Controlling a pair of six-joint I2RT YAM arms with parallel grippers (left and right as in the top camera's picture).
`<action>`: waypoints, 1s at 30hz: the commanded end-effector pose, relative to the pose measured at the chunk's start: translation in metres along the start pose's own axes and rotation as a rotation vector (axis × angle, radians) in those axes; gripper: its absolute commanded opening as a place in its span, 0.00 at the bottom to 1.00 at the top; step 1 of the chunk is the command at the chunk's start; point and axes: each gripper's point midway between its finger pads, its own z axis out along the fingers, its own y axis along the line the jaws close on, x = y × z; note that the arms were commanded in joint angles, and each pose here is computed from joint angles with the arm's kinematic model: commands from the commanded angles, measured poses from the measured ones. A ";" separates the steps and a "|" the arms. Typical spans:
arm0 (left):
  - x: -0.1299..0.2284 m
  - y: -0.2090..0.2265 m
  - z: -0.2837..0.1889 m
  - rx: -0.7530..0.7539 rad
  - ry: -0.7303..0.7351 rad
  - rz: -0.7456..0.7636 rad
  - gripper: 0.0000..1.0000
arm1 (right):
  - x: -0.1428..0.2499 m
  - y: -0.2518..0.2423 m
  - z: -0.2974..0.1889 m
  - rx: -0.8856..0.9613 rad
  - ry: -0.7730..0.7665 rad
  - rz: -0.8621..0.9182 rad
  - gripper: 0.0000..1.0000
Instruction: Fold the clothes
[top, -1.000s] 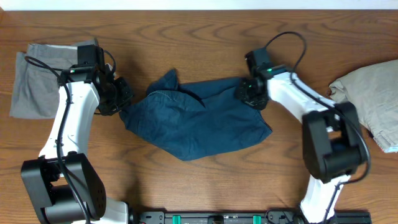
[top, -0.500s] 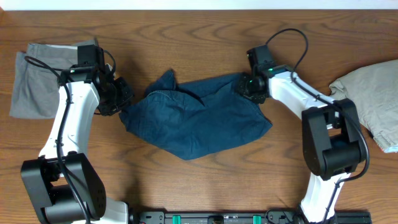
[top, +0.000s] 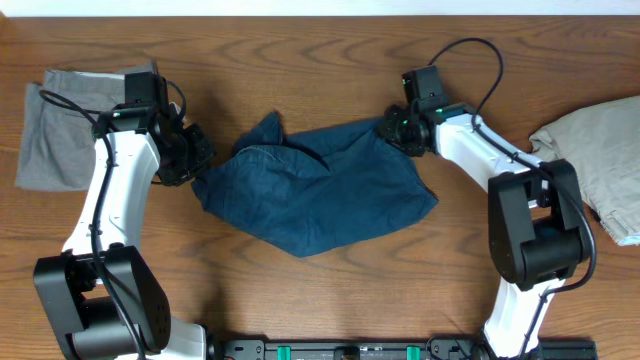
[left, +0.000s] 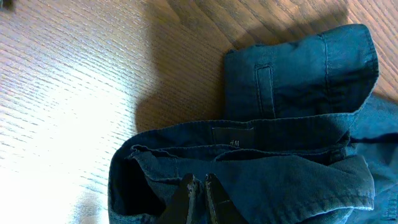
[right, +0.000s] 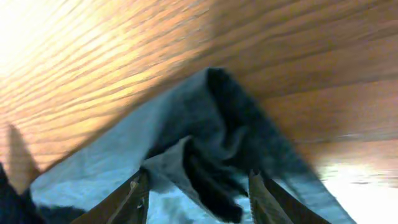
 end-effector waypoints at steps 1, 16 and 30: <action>0.001 0.004 0.002 -0.017 0.005 0.005 0.06 | 0.001 0.013 -0.007 -0.030 -0.007 -0.019 0.49; 0.000 0.004 0.002 -0.015 0.002 0.006 0.06 | 0.009 0.009 -0.006 -0.004 0.011 -0.033 0.01; -0.047 -0.042 -0.047 0.132 -0.180 0.086 0.06 | -0.062 0.016 -0.132 -0.076 -0.191 -0.132 0.01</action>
